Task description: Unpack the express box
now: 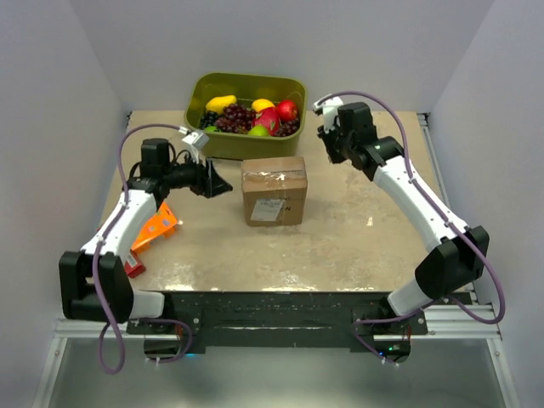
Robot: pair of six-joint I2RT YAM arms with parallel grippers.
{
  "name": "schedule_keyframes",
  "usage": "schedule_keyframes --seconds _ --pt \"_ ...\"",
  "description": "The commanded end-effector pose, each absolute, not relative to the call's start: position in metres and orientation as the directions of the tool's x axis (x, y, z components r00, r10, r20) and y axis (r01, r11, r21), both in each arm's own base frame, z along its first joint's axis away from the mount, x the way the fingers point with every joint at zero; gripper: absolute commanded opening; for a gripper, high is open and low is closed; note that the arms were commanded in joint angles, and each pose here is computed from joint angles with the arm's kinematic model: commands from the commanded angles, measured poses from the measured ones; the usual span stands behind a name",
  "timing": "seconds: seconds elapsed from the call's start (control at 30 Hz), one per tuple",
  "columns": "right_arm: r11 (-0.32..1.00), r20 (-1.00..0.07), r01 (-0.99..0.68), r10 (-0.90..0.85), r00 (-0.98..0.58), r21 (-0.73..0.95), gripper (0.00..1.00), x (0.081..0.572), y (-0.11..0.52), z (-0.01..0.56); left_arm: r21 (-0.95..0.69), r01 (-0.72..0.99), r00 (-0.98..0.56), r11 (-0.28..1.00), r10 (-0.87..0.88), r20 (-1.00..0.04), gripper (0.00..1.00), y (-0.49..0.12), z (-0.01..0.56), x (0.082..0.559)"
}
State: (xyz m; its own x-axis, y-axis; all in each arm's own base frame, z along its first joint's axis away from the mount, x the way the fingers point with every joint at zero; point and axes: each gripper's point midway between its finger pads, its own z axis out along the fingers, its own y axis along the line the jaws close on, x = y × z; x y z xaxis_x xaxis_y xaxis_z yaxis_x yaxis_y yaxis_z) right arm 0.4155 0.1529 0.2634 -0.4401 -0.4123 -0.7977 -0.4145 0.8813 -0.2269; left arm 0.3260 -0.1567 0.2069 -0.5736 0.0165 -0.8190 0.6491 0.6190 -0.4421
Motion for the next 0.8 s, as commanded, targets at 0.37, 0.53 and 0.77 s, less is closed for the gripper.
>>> schedule_keyframes --seconds 0.37,0.53,0.77 --pt "0.635 -0.725 -0.737 -0.618 -0.305 -0.232 0.00 0.339 0.245 0.237 -0.487 0.696 -0.541 0.528 -0.060 -0.839 0.65 -0.182 0.213 0.397" --pt "0.653 -0.711 -0.719 -0.622 -0.330 -0.238 0.00 0.344 0.241 0.232 -0.481 0.687 -0.540 0.544 -0.061 -0.839 0.65 -0.180 0.216 0.405" --pt "0.745 -0.668 -0.596 -0.609 -0.428 -0.298 0.00 0.377 0.183 0.242 -0.469 0.536 -0.659 0.702 0.001 -0.752 0.66 -0.135 0.200 0.371"
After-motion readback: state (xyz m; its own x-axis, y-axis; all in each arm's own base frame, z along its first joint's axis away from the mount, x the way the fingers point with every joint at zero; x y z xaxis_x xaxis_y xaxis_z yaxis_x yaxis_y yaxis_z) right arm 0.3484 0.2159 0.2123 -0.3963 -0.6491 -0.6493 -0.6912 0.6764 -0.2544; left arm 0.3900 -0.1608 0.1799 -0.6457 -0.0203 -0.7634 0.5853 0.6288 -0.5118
